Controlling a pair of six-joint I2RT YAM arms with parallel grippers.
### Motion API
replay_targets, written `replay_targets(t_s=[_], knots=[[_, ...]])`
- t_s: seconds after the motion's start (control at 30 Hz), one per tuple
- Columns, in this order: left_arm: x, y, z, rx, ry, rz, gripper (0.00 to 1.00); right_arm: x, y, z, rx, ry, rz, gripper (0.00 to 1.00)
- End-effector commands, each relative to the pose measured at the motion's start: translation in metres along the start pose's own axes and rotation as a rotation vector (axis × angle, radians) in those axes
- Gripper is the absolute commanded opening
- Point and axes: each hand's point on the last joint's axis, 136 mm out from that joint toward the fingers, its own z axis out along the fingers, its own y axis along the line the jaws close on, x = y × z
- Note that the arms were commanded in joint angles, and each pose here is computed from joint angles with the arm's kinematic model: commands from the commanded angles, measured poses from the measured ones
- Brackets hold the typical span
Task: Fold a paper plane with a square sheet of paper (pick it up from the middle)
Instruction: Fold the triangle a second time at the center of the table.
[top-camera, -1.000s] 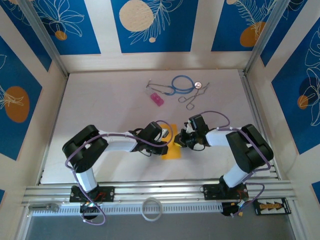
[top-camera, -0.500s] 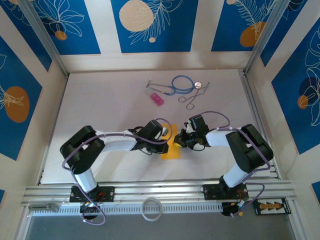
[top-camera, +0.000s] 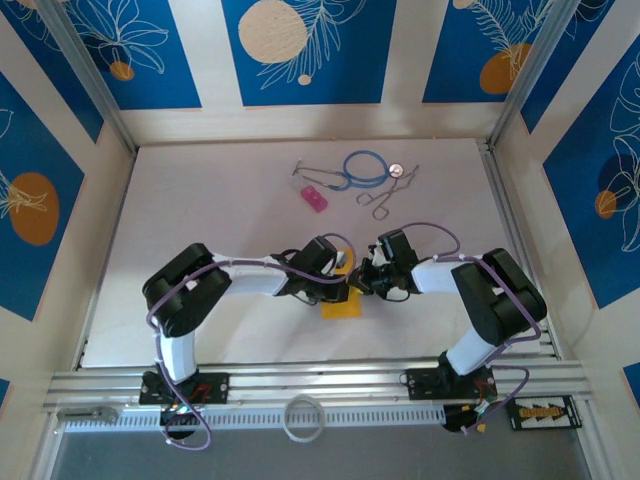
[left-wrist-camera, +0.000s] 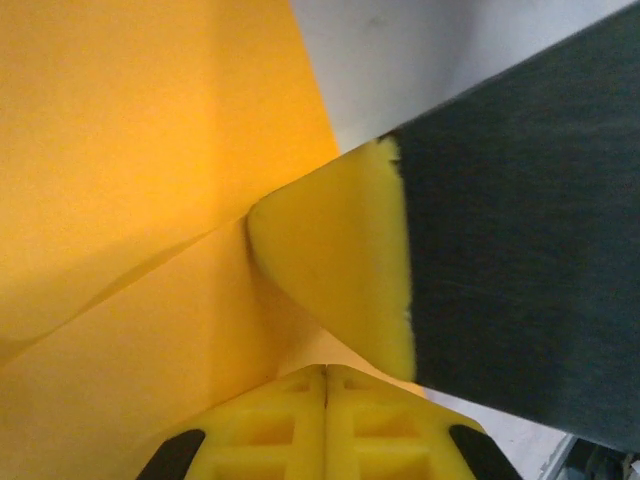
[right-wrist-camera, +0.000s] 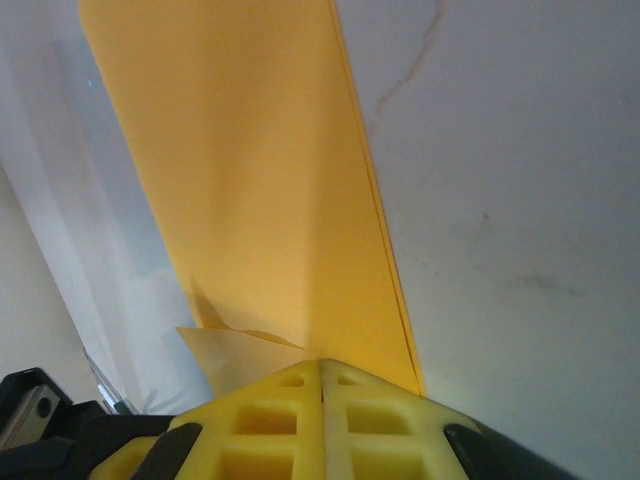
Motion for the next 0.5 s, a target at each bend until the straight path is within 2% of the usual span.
replay_targets(t_s=[0.0,0.47], knots=[[0.006,0.006,0.007,-0.015,0.011,-0.031,0.03,0.014,-0.041,0.004,0.142,0.018,0.079,0.0],[0.048,0.036,-0.005,-0.026,0.035,-0.11,0.05,0.016,-0.05,0.005,0.172,0.027,0.086,0.0]])
